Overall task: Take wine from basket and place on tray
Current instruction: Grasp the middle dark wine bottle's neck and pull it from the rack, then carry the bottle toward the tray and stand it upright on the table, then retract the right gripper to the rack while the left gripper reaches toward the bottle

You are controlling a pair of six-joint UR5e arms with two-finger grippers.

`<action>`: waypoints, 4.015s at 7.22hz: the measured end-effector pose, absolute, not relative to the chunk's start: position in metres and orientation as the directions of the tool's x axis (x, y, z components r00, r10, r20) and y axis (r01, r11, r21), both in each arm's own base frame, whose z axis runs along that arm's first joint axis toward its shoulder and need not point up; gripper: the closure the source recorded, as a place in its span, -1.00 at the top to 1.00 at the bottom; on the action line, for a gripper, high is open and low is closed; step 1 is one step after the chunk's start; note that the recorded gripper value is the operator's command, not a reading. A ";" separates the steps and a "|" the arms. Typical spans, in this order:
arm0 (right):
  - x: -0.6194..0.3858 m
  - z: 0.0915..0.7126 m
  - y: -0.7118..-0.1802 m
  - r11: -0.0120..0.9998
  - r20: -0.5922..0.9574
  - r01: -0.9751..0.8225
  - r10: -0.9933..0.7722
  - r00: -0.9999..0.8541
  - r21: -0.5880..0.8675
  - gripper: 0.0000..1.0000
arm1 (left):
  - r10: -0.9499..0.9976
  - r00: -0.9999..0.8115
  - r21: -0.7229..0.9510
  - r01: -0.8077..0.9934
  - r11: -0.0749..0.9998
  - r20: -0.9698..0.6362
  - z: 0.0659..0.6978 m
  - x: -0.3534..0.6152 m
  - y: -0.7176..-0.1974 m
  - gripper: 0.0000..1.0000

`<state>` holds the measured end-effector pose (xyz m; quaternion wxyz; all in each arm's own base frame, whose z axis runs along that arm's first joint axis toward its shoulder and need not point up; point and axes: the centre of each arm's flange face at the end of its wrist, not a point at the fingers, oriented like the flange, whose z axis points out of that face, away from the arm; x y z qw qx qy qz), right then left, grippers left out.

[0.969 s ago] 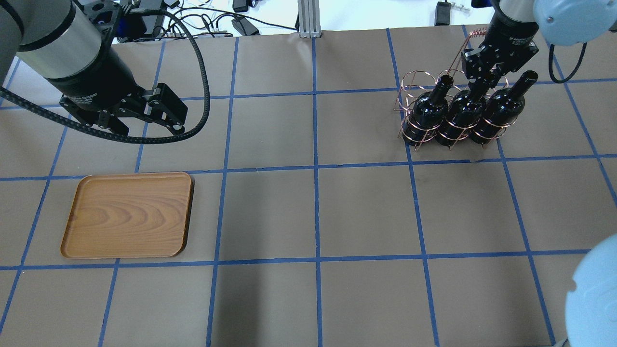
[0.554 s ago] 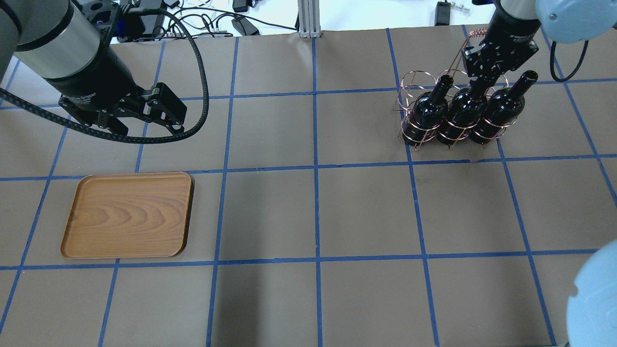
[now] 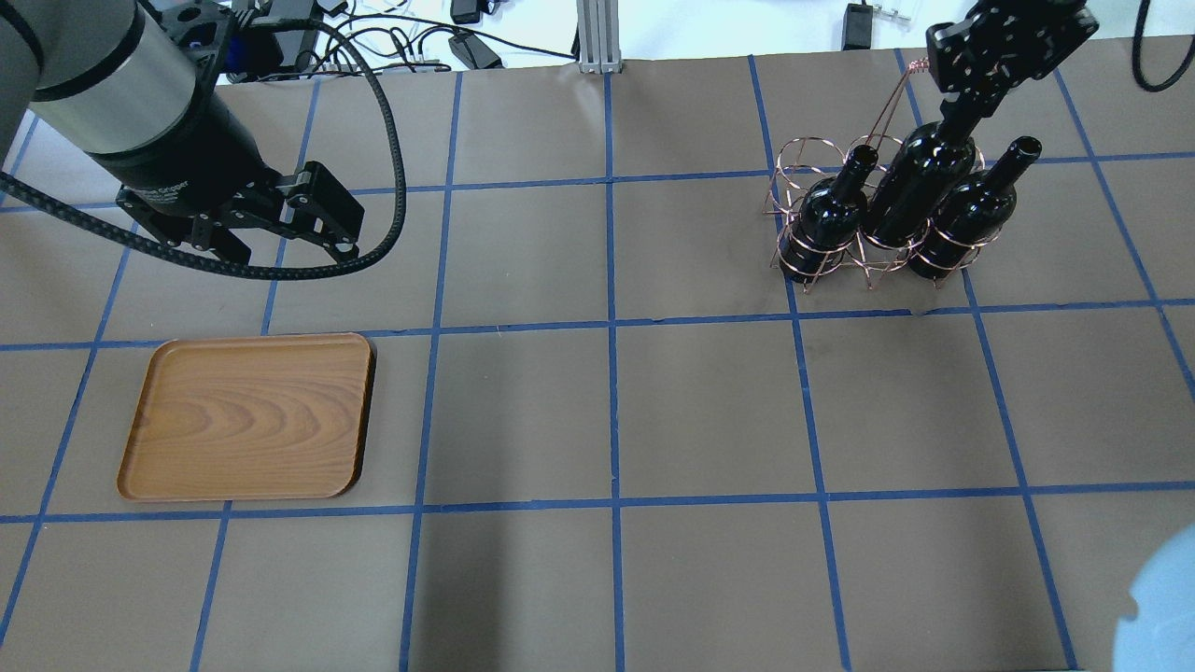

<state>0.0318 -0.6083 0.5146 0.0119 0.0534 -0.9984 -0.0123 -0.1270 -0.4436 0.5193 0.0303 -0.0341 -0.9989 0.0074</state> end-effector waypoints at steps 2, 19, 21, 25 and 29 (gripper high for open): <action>0.040 0.561 -0.574 0.994 0.021 -0.096 -0.097 -0.995 0.053 -0.47 | 0.073 -0.996 -0.023 0.072 0.997 0.056 0.521 -0.123 -0.445 1.00; 0.475 0.395 -0.470 0.960 -0.026 0.279 0.278 -0.960 -0.034 0.96 | 0.079 -0.996 -0.022 0.079 0.997 0.038 0.520 0.019 -0.459 1.00; 0.468 0.402 -0.474 0.962 -0.036 0.271 0.270 -0.962 -0.038 0.94 | 0.080 -0.996 -0.019 0.080 0.997 0.033 0.520 0.019 -0.458 1.00; 0.319 0.489 -0.529 0.973 -0.125 0.229 0.222 -0.967 -0.045 0.99 | 0.134 -0.991 0.009 0.134 0.991 0.029 0.511 0.011 -0.452 1.00; 0.170 0.545 -0.515 0.997 -0.002 0.071 0.071 -0.997 -0.042 0.87 | 0.065 -0.998 -0.006 0.065 0.998 0.020 0.508 -0.092 -0.454 1.00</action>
